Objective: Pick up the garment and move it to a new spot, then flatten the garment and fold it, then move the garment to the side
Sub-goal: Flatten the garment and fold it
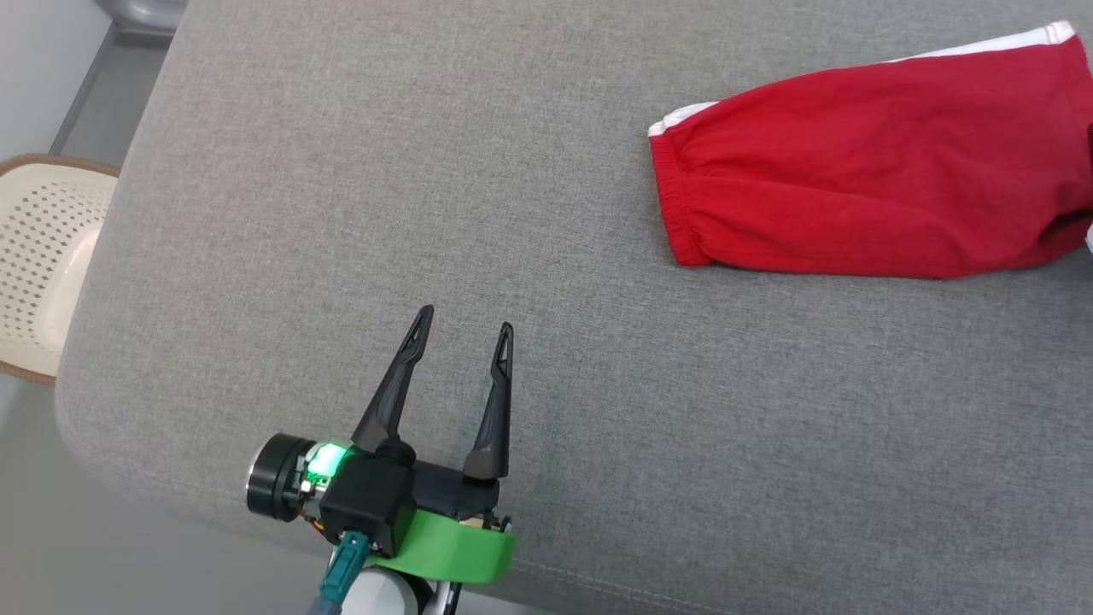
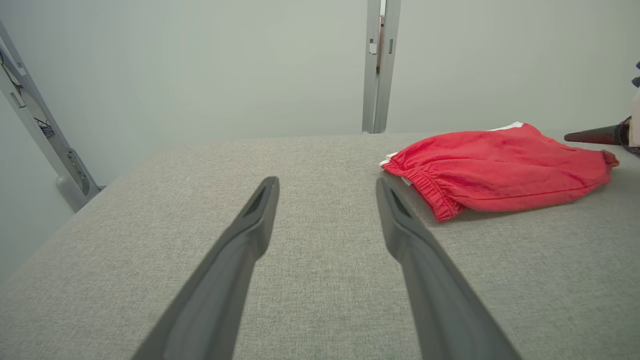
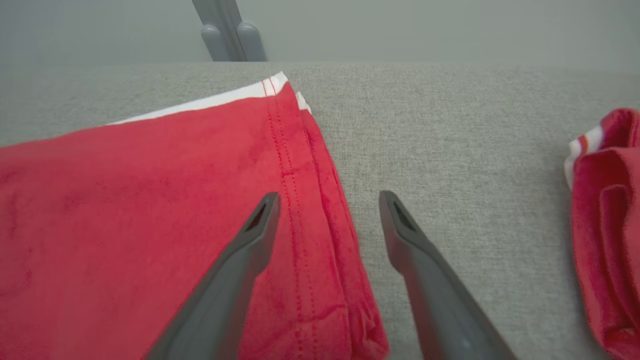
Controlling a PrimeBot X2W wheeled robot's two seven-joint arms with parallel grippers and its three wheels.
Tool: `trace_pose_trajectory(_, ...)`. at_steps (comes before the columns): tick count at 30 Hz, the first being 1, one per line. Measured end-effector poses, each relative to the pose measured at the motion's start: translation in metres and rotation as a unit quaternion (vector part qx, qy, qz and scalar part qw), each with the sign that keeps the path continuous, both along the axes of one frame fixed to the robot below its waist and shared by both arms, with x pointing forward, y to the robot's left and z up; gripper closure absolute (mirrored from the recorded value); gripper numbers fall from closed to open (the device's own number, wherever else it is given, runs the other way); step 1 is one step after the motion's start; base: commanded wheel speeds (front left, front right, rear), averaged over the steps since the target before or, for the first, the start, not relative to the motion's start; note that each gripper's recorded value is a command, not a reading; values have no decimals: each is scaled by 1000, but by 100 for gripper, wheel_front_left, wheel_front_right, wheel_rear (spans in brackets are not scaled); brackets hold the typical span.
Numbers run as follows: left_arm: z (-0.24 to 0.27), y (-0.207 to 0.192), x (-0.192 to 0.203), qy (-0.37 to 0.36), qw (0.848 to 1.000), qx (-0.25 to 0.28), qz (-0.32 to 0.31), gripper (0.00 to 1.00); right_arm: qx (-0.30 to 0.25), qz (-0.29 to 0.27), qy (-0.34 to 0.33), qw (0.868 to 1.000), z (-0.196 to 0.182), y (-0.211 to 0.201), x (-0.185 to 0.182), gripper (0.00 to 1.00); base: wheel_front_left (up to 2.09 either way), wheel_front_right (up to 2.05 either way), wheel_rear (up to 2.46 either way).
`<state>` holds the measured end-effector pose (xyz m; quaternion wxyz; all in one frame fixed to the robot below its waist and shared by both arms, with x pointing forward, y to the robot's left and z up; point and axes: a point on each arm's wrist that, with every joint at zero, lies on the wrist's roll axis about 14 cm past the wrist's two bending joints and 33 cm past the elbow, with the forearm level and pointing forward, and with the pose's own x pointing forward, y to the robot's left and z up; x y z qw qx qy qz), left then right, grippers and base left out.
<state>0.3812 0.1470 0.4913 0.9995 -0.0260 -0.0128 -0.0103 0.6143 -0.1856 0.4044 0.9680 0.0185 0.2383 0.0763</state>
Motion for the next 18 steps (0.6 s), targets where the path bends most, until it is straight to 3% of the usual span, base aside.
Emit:
trace_pose_trajectory(8,-11,8,6,17,1000,9,11,0,-9,-3,62,998,-42,2,4,0,0,0,0)
trace_pose_trajectory(9,-12,8,7,18,1000,10,12,0,-9,-3,66,998,-45,3,4,22,0,0,0)
trace_pose_trajectory(10,-13,9,8,19,1000,11,13,0,-9,-2,67,998,-47,4,4,57,0,0,0)
trace_pose_trajectory(11,-14,9,9,19,1000,11,14,0,-9,-3,61,998,-47,3,4,100,0,0,0)
trace_pose_trajectory(18,-16,3,19,17,1000,8,-1,0,-20,9,37,999,-42,-2,-8,100,0,0,0)
